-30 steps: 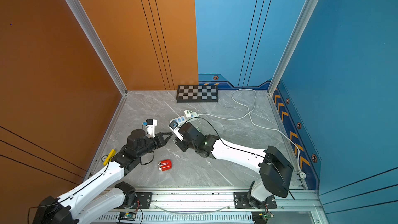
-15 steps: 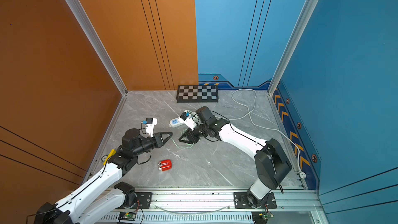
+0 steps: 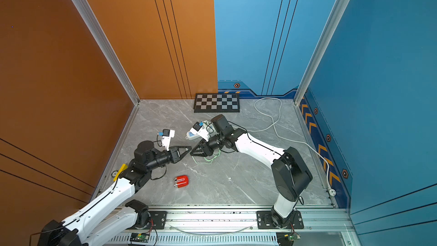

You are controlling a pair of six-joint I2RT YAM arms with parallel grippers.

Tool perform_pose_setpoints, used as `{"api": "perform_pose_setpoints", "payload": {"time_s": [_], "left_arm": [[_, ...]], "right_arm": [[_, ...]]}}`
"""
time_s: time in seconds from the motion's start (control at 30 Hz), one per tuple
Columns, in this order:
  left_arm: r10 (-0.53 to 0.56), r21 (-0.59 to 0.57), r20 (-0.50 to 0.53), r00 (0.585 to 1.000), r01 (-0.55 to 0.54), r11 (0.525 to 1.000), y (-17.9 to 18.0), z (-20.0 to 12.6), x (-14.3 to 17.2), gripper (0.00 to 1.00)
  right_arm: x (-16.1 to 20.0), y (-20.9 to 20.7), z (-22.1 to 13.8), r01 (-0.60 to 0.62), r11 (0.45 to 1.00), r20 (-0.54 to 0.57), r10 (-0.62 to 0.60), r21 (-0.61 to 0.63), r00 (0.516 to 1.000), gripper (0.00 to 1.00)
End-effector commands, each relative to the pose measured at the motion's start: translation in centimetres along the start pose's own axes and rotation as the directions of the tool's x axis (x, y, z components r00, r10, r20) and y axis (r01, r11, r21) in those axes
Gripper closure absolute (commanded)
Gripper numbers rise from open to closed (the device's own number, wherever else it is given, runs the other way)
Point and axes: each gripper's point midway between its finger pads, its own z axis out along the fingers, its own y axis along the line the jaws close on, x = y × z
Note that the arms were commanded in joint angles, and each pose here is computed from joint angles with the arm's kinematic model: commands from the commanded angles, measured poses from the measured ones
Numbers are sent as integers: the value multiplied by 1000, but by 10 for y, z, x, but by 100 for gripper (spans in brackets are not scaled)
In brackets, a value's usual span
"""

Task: Charge the electric shaver
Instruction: Pick up the charging cable from the center of the board.

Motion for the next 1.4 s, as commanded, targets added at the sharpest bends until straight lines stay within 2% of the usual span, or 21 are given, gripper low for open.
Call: {"api": "perform_pose_setpoints", "payload": {"time_s": [0.0, 0.47, 0.6, 0.7, 0.77, 0.87, 0.9, 0.93, 1.03, 1.13, 1.2, 1.27, 1.37], "left_arm": [[57, 57, 17, 998, -58, 997, -20, -1, -10, 100], [49, 58, 19, 999, -50, 997, -17, 2, -5, 100], [50, 62, 16, 999, -51, 997, -17, 1, -3, 100], [43, 47, 13, 999, -43, 998, -10, 1, 2, 100], [32, 30, 9, 999, -33, 999, -1, 0, 6, 99], [13, 12, 10, 1000, -13, 1000, 10, -5, 10, 80], [7, 9, 12, 1000, -7, 1000, 12, -7, 11, 65], [5, 3, 13, 1000, -5, 1000, 14, -9, 11, 55], [19, -45, 35, 999, -17, 999, 19, -15, 5, 35], [72, -118, 38, 997, -68, 991, 14, -27, -8, 31], [157, -165, 25, 987, -150, 975, 4, -39, -19, 30], [246, -219, -31, 969, -247, 944, -4, -52, -24, 29], [383, -250, -142, 913, -407, 878, -14, -64, -29, 28]], "right_arm": [[-14, 10, 4, 28, 999, 24, -27, -42, 999, 69], [-24, 14, 10, 18, 997, 63, -13, -81, 998, 80], [-25, 13, 9, 13, 997, 69, -7, -81, 998, 89], [-28, 15, 6, 15, 996, 85, -8, -83, 996, 100], [-29, 15, 5, 14, 996, 89, -7, -83, 996, 100], [-25, 12, 3, 2, 997, 85, 4, -74, 996, 100], [-23, 11, 2, -4, 998, 82, 9, -69, 997, 100], [-21, 9, 1, -9, 998, 78, 14, -64, 997, 100], [-7, 4, 2, -33, 999, 40, 35, -44, 999, 100], [11, -18, -11, -79, 997, 14, 79, 26, 997, 100], [27, -26, -15, -93, 993, -24, 95, 73, 995, 100], [43, -34, -18, -110, 987, -59, 118, 117, 991, 100], [64, -45, -20, -143, 975, -102, 162, 171, 982, 100]]}}
